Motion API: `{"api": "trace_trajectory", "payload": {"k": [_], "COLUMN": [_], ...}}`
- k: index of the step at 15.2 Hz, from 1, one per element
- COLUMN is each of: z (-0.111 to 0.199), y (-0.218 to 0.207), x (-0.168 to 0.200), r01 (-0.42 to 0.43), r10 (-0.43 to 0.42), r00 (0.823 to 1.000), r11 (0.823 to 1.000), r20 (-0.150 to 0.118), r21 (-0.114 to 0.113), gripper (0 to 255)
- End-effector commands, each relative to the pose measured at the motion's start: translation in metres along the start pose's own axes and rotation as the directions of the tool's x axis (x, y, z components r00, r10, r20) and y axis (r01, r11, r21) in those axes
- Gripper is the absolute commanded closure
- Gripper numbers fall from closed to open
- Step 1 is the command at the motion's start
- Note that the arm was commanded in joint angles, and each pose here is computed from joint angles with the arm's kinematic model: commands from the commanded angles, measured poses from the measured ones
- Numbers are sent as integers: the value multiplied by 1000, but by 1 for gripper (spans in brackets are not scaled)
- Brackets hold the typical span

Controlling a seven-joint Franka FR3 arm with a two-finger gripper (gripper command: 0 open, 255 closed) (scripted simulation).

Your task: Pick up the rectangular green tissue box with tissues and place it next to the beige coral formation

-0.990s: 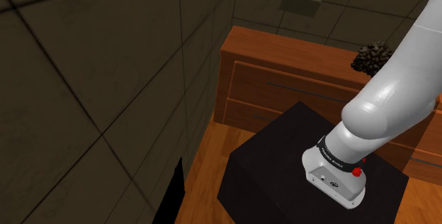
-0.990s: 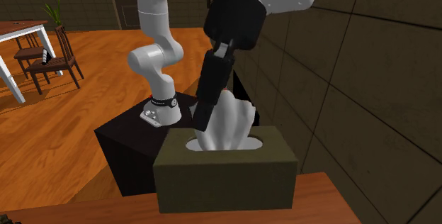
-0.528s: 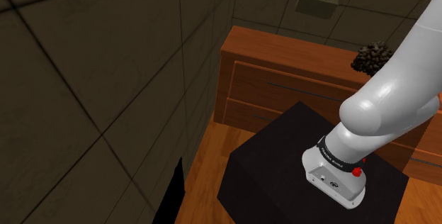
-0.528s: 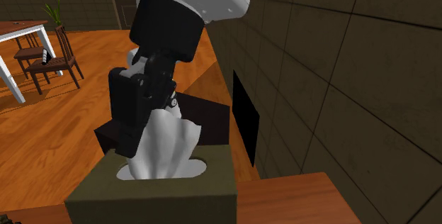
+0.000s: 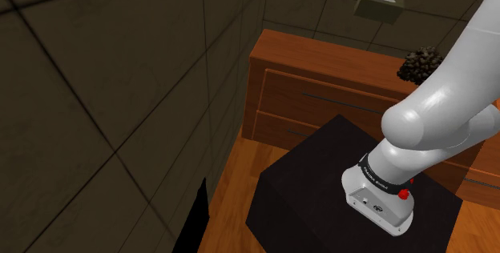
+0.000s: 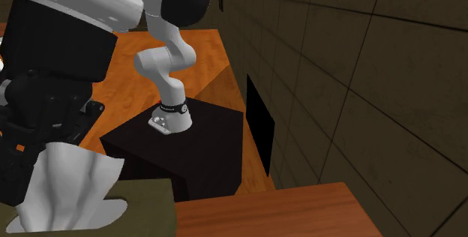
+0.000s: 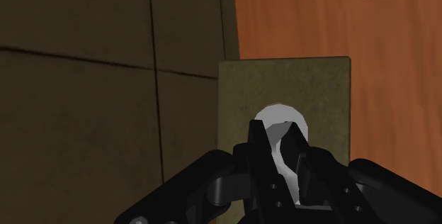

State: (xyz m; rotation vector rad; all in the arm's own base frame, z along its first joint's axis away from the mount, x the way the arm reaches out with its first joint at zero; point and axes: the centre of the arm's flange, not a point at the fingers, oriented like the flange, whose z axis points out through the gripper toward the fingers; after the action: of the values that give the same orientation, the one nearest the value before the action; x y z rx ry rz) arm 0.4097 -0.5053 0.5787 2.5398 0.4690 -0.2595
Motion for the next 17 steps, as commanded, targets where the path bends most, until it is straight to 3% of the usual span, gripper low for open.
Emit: {"api": "trace_trajectory", "payload": {"k": [1,17], "z": [11,81], "y": [-1,-41], "x": [-5,18], "r01": [1,1], "r10": [-1,-1], "r00": [1000,1000], "r11": [1000,1000], "r20": [0,0], "r21": [-1,-1], "gripper": [255,255]}}
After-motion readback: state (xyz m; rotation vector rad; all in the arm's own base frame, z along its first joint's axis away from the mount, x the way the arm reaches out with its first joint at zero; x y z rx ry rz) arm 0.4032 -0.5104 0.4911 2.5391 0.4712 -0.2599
